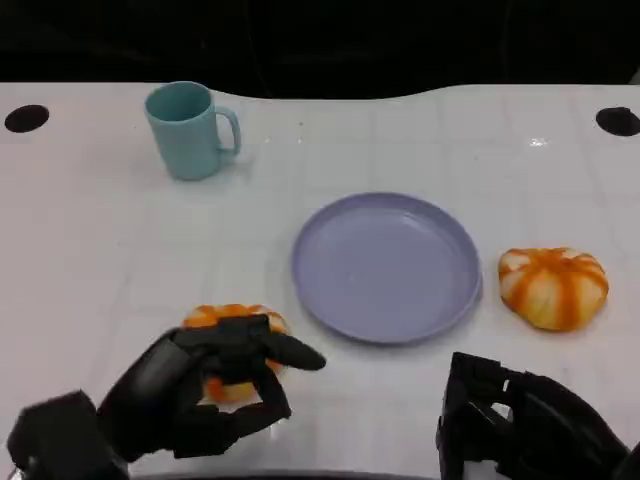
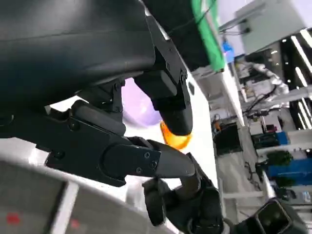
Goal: Grasp the bread from the table and place it into the plate.
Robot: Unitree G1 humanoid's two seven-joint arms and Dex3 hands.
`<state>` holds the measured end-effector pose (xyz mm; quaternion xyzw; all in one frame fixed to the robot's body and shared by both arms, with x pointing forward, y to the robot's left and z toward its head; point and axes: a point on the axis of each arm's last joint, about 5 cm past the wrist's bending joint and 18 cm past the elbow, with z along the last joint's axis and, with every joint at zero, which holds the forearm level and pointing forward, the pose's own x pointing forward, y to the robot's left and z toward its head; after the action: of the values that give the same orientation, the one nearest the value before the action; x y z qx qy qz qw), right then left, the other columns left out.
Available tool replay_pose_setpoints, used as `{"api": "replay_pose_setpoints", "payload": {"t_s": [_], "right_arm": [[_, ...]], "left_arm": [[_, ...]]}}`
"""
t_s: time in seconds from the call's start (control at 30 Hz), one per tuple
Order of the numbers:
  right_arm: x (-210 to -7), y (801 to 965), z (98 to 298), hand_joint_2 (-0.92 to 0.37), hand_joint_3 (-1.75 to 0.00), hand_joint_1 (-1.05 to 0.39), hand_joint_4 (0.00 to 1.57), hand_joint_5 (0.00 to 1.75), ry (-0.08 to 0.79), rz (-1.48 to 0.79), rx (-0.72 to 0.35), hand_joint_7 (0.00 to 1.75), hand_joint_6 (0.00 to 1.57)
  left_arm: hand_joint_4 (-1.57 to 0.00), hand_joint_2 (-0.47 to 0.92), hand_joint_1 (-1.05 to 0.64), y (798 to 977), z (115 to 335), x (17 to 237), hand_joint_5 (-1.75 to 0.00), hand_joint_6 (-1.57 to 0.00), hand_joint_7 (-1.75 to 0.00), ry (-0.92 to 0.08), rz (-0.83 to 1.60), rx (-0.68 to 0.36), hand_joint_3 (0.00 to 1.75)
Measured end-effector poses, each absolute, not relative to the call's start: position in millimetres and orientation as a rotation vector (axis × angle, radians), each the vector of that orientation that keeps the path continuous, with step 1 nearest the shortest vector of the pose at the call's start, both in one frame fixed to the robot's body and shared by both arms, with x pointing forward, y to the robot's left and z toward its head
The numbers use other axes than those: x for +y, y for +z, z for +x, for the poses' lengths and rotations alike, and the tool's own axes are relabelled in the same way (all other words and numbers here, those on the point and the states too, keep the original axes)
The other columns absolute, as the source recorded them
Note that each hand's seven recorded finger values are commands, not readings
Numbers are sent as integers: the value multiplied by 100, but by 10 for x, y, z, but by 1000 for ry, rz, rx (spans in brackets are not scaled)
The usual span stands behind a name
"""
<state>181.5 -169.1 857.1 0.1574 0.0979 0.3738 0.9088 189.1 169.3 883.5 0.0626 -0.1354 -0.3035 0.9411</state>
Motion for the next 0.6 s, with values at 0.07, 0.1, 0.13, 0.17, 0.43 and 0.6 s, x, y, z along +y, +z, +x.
{"api": "replay_pose_setpoints", "payload": {"t_s": [0.07, 0.1, 0.13, 0.17, 0.43, 0.6], "right_arm": [[-1692, 8570, 1814, -92, -49, -53, 62, 175, 772, 325, 202, 175, 40], [-1693, 8570, 1813, -92, -48, -53, 62, 175, 772, 325, 202, 175, 40], [-1693, 8570, 1813, -92, -47, -53, 62, 175, 772, 326, 202, 175, 40], [-1694, 8570, 1813, -92, -47, -53, 62, 175, 772, 326, 202, 175, 40], [-1697, 8565, 1802, -92, -46, -52, 62, 175, 765, 330, 207, 175, 40], [-1699, 8558, 1791, -92, -46, -52, 60, 175, 761, 338, 215, 175, 38]], "left_arm": [[-59, 92, -72, 8871, 1903, 1714, -105, -68, -12, -588, 169, -314, 27], [-58, 92, -72, 8885, 1907, 1726, -104, -69, -11, -572, 186, -327, 25], [-57, 92, -71, 8896, 1909, 1736, -102, -68, -10, -558, 209, -335, 23], [-56, 92, -70, 8906, 1909, 1743, -99, -68, -8, -545, 238, -342, 22], [-50, 92, -73, 9104, 1901, 1844, -71, -56, 0, -456, 534, -417, 25], [-55, 92, -74, 9240, 1888, 1889, -39, -50, 0, -421, 794, -454, 22]]}}
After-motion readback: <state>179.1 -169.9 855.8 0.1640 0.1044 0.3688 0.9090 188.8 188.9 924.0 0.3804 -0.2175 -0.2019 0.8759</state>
